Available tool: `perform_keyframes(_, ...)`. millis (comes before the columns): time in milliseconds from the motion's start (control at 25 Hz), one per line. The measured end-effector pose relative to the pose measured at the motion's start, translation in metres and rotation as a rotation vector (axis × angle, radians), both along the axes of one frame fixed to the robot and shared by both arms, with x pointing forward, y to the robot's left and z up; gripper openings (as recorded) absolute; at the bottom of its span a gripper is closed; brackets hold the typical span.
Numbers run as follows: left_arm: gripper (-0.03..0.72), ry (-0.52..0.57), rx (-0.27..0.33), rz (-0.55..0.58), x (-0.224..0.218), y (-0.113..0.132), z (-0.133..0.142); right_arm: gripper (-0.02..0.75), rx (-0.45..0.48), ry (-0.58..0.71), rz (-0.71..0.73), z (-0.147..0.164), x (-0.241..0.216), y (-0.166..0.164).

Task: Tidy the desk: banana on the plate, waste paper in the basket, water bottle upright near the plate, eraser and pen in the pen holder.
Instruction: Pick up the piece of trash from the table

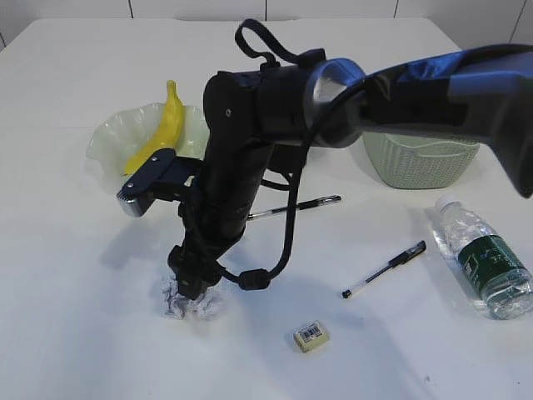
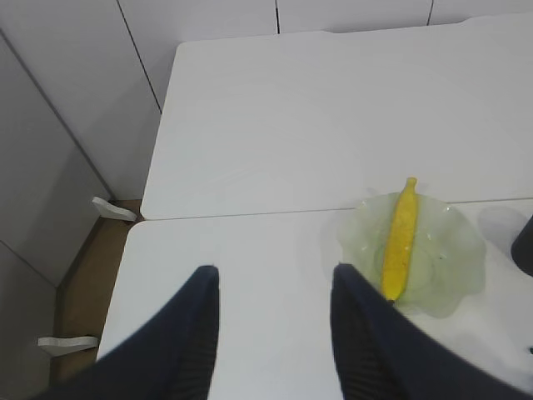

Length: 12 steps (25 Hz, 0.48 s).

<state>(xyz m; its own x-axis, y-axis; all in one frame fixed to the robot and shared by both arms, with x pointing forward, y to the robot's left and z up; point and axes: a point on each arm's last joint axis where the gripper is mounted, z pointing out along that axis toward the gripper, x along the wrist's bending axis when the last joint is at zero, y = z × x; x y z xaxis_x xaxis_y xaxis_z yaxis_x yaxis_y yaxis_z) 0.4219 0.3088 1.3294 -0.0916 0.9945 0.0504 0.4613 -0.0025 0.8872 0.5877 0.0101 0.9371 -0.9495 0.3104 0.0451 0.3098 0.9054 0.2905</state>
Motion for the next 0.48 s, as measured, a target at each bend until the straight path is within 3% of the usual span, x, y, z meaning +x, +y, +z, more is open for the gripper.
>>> perform_keyframes(480, 0.311, 0.0, -0.001, -0.002, 0.0, 0.0, 0.0, 0.586, 0.008, 0.006, 0.037, -0.016, 0.001, 0.018)
